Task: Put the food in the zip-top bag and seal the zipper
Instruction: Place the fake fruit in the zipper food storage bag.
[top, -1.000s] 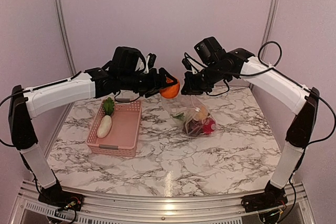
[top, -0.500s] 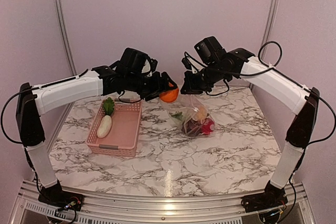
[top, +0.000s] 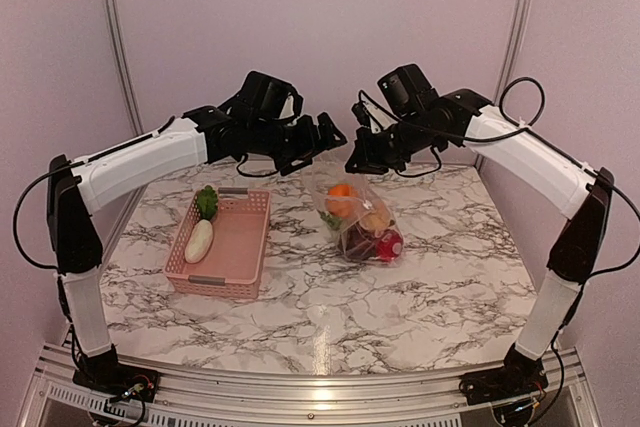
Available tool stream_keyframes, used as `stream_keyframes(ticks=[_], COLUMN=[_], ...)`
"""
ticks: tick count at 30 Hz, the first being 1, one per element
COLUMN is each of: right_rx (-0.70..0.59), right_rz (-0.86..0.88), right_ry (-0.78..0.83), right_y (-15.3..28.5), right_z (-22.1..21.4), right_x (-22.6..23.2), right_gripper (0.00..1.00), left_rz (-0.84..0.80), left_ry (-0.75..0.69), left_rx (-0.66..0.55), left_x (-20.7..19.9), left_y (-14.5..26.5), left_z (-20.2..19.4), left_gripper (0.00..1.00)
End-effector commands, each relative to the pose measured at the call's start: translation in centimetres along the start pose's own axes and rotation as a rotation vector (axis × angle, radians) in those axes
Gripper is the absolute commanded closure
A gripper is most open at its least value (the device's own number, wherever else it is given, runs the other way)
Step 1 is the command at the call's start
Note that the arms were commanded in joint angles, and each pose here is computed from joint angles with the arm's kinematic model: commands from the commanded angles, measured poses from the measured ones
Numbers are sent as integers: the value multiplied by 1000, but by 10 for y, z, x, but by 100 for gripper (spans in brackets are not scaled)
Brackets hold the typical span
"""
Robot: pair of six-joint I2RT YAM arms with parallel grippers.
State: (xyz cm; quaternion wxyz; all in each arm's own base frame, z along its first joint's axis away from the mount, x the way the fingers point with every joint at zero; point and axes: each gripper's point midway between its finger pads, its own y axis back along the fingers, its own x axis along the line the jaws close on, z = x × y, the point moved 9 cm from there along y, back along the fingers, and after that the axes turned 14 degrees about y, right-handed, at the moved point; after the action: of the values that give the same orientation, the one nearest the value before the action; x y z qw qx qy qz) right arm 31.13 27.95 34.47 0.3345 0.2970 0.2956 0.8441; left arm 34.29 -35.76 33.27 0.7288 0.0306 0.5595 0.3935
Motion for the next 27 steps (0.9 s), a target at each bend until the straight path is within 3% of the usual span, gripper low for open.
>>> stream_keyframes(ticks=[1, 7, 17, 23, 27], right_rx=[-88, -83, -73, -66, -54], right_rz=[35, 44, 44, 46, 46], right_ry=[-10, -19, -9, -6, 0], right_y=[24, 20, 16, 13, 9], right_z=[12, 12, 12, 12, 11], right_x=[4, 1, -1, -2, -3], right_gripper=[100, 100, 100, 100, 100], left_rz=[-61, -208, -139, 84, 73], left_ry=[-33, -157, -330, -236, -173], left_rx=[-40, -83, -127, -58, 40], left_x=[-19, -47, -21, 20, 27], left_y=[26, 68, 116, 93, 67], left_z=[6, 4, -8, -10, -18], left_gripper=[1, 1, 2, 30, 37])
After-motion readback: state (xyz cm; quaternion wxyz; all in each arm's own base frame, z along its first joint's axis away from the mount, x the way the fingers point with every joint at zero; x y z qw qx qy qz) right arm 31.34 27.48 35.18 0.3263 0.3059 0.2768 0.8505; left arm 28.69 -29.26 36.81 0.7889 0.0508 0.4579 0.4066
